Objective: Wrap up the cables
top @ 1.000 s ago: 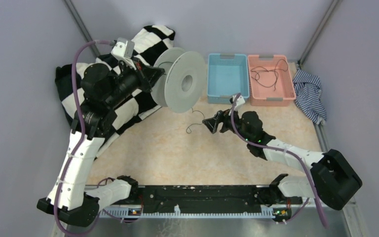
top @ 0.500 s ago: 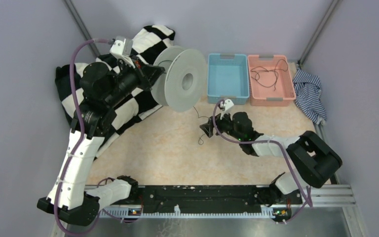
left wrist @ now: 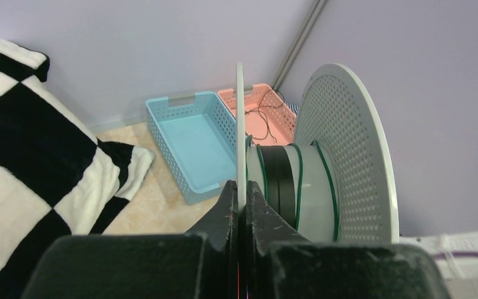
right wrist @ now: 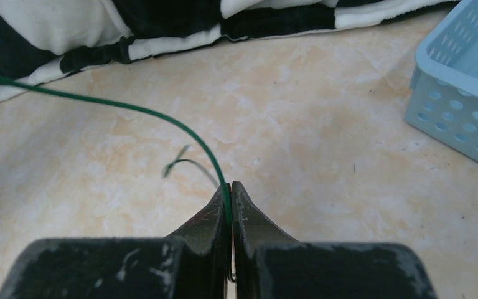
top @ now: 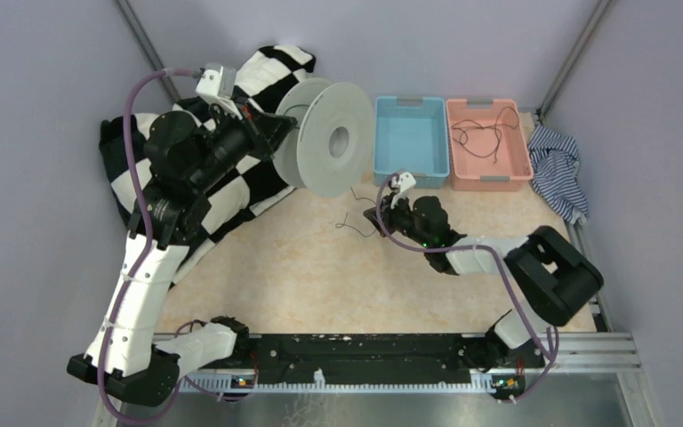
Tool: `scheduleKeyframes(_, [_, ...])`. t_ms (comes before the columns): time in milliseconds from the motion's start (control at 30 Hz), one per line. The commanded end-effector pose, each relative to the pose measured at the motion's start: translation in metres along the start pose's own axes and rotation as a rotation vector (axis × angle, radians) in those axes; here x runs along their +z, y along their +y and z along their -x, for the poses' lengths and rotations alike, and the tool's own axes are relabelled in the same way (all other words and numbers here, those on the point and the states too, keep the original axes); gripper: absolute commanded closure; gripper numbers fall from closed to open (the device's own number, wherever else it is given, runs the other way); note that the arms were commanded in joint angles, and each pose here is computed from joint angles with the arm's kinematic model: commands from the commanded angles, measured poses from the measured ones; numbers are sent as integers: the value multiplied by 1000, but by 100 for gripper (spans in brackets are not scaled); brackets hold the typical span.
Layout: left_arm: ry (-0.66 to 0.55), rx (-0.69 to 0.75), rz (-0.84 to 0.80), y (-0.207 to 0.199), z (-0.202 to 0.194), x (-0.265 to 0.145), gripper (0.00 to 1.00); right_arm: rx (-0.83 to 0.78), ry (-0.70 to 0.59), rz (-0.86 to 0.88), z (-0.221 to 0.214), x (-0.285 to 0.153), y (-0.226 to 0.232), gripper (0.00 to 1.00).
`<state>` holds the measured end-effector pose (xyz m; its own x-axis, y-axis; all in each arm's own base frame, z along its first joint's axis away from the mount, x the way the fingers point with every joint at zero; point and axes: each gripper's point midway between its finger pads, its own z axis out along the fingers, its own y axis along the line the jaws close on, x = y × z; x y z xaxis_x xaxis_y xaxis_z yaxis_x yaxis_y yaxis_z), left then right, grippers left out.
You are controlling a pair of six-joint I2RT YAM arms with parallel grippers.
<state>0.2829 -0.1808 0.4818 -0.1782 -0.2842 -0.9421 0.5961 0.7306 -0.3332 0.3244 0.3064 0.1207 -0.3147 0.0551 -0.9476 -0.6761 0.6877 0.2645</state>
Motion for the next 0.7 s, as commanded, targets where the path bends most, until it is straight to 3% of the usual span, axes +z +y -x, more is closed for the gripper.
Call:
scheduleKeyframes(0, [-155, -26, 35, 5, 36, 11, 100, -22, -11, 81, 19, -32, 37, 100])
scheduleKeyframes(300, [-120, -35, 132, 47, -1, 50, 100, -140, 95, 177, 28, -102, 108, 100])
scheduleKeyframes(467, [-130, -24, 169, 59, -10, 53, 100, -202, 172, 216, 46, -116, 135, 100])
scheduleKeyframes(667, [-59, 1, 208, 79, -56, 55, 100, -306, 277, 336, 102, -131, 176, 100])
